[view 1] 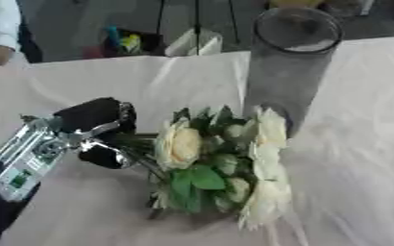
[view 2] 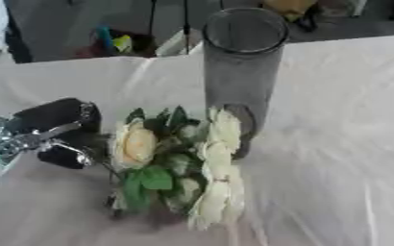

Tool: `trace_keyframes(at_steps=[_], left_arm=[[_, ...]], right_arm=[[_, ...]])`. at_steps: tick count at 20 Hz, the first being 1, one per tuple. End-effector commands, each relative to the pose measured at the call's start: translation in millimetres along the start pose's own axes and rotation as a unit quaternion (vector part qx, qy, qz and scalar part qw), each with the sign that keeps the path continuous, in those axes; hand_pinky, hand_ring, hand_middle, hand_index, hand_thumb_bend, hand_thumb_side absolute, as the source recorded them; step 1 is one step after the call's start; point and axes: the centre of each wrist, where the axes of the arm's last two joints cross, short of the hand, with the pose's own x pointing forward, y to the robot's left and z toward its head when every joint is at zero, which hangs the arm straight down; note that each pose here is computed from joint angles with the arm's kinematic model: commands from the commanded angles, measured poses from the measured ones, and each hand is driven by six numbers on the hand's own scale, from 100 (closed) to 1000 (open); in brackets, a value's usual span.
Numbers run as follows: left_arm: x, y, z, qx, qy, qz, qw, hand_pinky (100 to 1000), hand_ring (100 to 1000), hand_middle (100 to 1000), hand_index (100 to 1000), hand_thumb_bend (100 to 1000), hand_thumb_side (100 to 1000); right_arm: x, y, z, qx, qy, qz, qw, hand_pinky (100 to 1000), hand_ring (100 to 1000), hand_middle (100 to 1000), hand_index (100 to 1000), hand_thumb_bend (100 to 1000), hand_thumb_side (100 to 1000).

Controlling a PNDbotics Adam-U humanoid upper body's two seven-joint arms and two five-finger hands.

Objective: Arrange flowers into the vase.

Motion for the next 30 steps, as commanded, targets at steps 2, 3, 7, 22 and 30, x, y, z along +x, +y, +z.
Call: trace_keyframes(at_steps=[2,3,7,22,30], left_arm=[[4,35.5,16,0.029,0.014,-0.015,0.999,100,100,100,100,100,482],[6,38.9,18,0.034,0.016,-0.012,0.999,100,100,100,100,100,482],[15,58.5,24,0.068,0.023,0.011,0.997,100,100,100,100,100,483],[42,106.9,38,0.182,-0.036,0.15,0.971,100,100,100,100,100,513],[44,138.0,38,0.262,-0.037,0.232,0.936,100,100,100,100,100,516]], right_arm=[[6,-5.0,-4,-0.001,-0.012,0.006,1.0,680,540,522,769,100,1000],[6,-5.2,-4,-0.001,-0.012,0.006,1.0,680,540,522,769,100,1000],[6,-6.3,-4,-0.003,-0.012,0.007,1.0,679,541,523,769,100,1000],[6,-8.3,-1,-0.01,-0.001,0.001,1.0,677,544,527,769,100,1000],[6,-9.3,0,-0.004,0.004,-0.001,1.0,677,544,525,768,100,1000]])
